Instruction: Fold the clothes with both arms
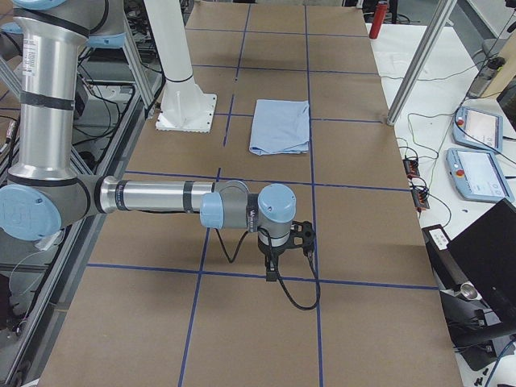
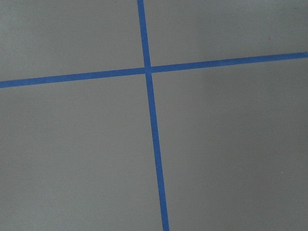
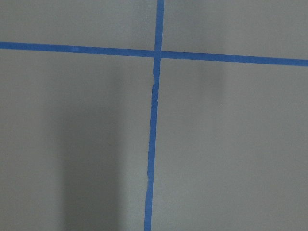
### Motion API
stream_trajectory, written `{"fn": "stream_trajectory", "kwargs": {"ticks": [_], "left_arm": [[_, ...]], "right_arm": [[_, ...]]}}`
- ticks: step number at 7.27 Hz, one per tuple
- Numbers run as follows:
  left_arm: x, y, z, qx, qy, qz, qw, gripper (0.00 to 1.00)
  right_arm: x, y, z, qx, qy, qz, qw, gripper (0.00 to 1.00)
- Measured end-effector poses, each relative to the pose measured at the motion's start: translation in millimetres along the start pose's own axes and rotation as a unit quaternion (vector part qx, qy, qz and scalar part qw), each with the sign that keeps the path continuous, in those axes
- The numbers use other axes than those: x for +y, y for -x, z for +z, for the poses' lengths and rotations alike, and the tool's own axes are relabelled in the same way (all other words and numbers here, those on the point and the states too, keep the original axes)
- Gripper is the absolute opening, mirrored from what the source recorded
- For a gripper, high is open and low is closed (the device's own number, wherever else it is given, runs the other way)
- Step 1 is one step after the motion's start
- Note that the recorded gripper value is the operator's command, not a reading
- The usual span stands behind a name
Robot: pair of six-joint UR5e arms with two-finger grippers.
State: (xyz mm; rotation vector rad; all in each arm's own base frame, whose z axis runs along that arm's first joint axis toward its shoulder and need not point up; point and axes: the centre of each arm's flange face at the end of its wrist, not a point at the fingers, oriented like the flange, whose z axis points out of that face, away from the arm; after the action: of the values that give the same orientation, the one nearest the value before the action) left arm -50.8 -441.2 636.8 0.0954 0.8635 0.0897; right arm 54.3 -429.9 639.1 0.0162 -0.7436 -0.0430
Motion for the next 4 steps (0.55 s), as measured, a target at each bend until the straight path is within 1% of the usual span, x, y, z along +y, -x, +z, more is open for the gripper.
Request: {"fn": "stream_trajectory", "kwargs": {"ticks": [2,4], "left_arm": [[-0.3,-0.8,-0.5,0.001,0.000,-0.001,1.0000,1.00],[1.1,0.4,-0.2,0.000,0.001,-0.002,1.0000,1.00]], "right_arm": [[1.1,2.5,-2.9,0.001,-0.001,-0.002,1.0000,1.00],[1.2,0.4,-3.1,0.014,-0.002,-0.003,0.9999,1.00]]}}
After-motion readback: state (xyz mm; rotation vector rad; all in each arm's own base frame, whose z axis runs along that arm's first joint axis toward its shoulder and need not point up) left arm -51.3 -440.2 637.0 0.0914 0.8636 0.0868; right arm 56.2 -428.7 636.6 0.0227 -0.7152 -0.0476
